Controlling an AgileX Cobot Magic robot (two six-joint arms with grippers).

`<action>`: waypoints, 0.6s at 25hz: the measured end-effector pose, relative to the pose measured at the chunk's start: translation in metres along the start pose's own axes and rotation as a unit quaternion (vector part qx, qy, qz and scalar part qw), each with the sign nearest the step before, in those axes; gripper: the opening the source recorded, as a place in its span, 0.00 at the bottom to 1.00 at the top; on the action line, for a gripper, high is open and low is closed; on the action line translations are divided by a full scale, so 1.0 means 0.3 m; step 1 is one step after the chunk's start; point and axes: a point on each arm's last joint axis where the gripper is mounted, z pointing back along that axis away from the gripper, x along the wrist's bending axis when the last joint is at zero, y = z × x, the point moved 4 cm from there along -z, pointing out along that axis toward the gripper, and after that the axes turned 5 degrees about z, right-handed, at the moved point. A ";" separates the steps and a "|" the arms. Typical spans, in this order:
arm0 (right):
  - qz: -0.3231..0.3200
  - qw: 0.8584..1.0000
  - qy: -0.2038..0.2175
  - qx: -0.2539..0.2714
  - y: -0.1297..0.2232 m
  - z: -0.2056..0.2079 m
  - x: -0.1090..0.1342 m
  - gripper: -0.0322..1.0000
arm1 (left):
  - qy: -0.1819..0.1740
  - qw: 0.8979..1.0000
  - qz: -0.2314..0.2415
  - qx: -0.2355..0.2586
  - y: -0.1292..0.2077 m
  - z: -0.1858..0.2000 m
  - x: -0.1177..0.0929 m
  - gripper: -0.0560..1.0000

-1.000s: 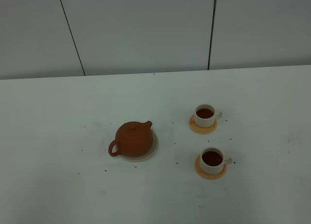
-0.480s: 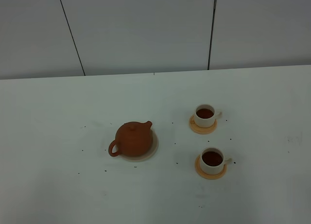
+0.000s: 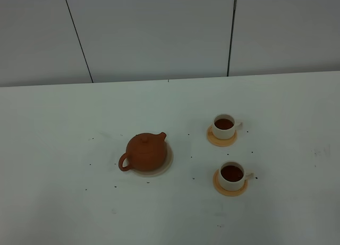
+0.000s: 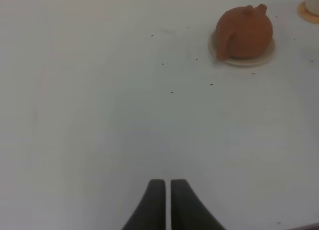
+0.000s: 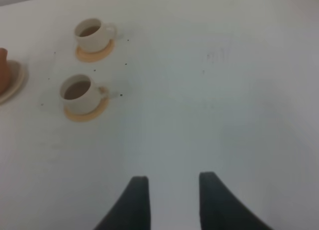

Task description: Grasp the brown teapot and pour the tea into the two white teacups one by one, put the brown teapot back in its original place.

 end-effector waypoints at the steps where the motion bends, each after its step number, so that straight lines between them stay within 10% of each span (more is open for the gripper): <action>1: 0.000 1.000 0.000 0.000 0.000 0.000 0.000 0.27 | 0.000 1.000 0.000 0.000 0.000 0.000 0.000 0.13; 15: 0.000 1.000 0.000 0.000 0.000 0.000 0.000 0.27 | 0.000 1.000 0.000 -0.002 -0.002 0.000 0.000 0.13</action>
